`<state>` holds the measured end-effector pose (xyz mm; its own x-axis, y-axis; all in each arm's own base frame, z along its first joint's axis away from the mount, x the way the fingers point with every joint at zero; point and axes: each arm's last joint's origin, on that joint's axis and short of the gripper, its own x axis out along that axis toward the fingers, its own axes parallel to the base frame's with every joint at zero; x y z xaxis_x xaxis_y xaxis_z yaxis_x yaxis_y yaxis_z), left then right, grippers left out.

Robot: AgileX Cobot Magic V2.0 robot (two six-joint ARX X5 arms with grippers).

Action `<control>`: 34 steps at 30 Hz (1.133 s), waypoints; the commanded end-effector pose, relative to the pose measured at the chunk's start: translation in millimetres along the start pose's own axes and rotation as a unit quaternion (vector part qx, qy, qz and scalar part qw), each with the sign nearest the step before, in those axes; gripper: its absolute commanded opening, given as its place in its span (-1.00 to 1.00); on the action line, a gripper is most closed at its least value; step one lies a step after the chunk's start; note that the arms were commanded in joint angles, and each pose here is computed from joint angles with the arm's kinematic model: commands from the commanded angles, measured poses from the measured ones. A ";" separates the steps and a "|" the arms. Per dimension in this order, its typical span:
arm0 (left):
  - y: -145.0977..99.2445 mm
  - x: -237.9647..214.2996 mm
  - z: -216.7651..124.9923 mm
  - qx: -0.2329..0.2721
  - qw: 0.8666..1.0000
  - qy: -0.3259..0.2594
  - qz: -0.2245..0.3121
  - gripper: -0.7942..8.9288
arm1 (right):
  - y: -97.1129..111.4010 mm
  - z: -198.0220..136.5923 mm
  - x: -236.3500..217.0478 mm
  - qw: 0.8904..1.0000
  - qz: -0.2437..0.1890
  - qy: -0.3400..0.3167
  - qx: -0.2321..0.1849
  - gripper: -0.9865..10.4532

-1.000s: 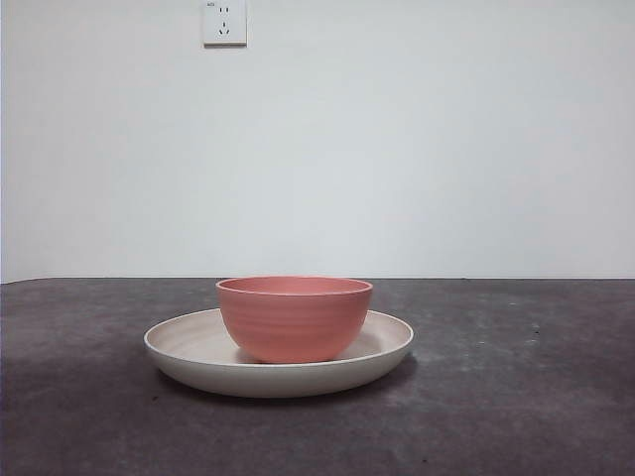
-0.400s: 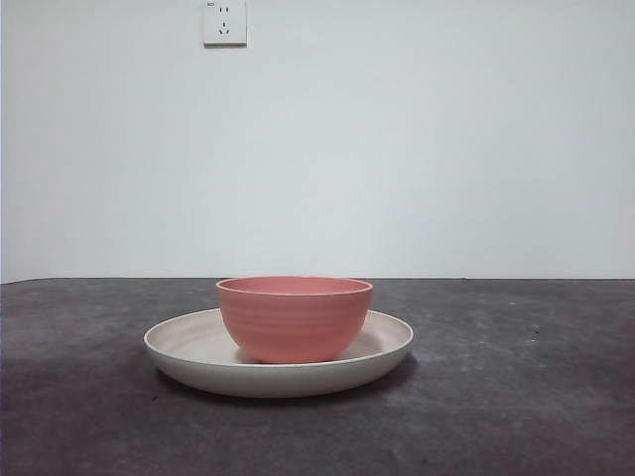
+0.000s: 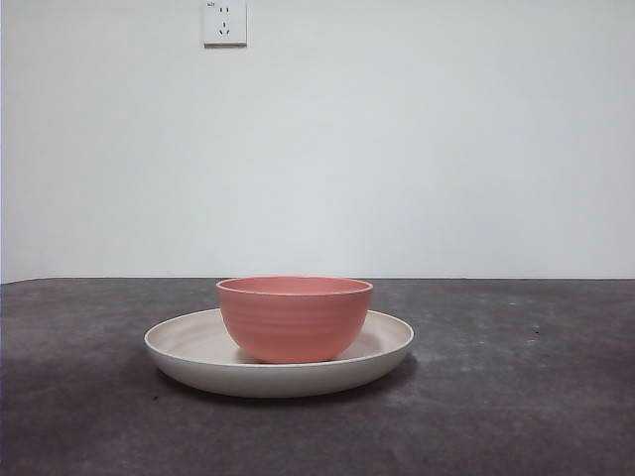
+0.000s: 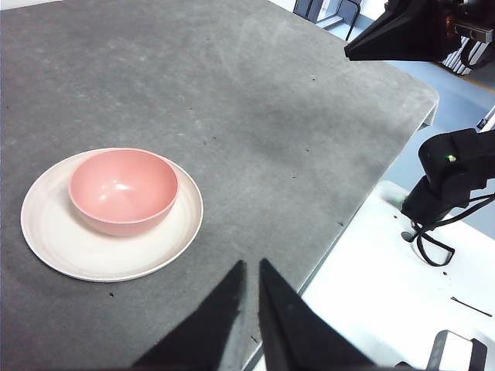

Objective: Place the red bowl on the white plate

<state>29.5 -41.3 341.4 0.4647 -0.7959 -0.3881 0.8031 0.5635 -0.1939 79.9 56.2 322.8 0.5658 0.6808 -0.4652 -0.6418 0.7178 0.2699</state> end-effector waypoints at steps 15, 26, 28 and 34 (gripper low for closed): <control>-0.4 -1.6 3.4 0.010 1.000 -0.013 0.003 -0.80 | 0.9 1.7 0.0 1.000 0.003 -0.004 0.000 -0.80; 39.1 23.0 -13.9 -0.030 0.970 -0.150 0.189 -0.80 | 0.9 1.7 0.0 1.000 0.003 -0.004 0.000 -0.80; 51.7 32.3 -28.5 -0.033 0.959 -0.173 0.223 -0.80 | 0.9 1.7 0.0 1.000 0.003 -0.004 0.000 -0.80; 86.9 61.1 -89.1 -0.056 0.932 -0.185 0.306 -0.80 | 0.9 1.7 0.0 1.000 0.003 -0.004 0.000 -0.80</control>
<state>92.8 -21.4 227.4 0.9345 -0.3342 -0.1225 0.3159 0.9373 -0.1474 79.9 56.2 322.8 0.5658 0.6808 -0.4652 -0.6416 0.7179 0.2702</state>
